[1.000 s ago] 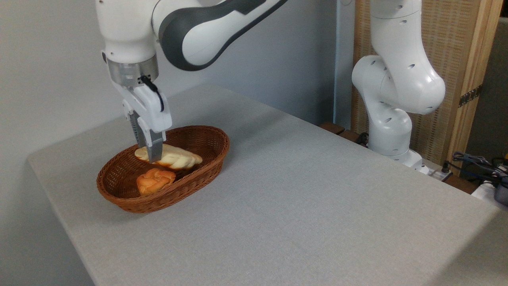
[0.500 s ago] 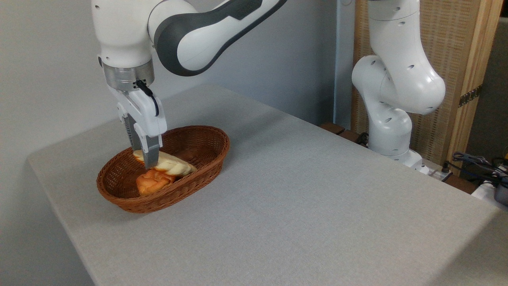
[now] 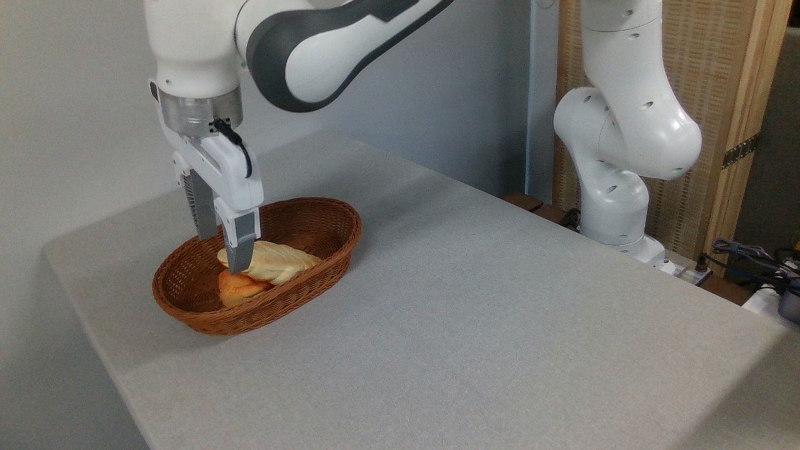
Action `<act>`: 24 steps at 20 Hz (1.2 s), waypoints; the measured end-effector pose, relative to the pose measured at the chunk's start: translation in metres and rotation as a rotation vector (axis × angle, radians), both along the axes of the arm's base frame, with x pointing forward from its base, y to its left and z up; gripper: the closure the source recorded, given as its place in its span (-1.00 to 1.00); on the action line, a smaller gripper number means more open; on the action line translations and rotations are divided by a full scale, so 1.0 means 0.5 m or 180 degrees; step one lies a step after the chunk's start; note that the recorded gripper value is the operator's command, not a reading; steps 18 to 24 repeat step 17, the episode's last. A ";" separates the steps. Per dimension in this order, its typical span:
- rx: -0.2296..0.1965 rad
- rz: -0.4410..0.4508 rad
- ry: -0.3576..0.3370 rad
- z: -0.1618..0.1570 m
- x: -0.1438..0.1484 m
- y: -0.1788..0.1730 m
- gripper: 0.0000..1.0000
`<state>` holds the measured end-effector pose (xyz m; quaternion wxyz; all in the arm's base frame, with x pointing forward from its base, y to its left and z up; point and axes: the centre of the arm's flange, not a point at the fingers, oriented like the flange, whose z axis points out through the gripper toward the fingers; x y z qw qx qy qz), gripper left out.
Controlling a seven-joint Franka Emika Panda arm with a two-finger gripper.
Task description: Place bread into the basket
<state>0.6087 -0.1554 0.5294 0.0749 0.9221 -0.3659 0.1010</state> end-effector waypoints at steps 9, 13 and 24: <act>0.0338 0.0341 -0.0123 0.081 -0.012 0.184 -1.00; 0.0511 0.0191 0.0059 0.061 -0.020 0.208 -1.00; 0.0525 0.0158 0.0105 0.057 -0.022 0.216 -1.00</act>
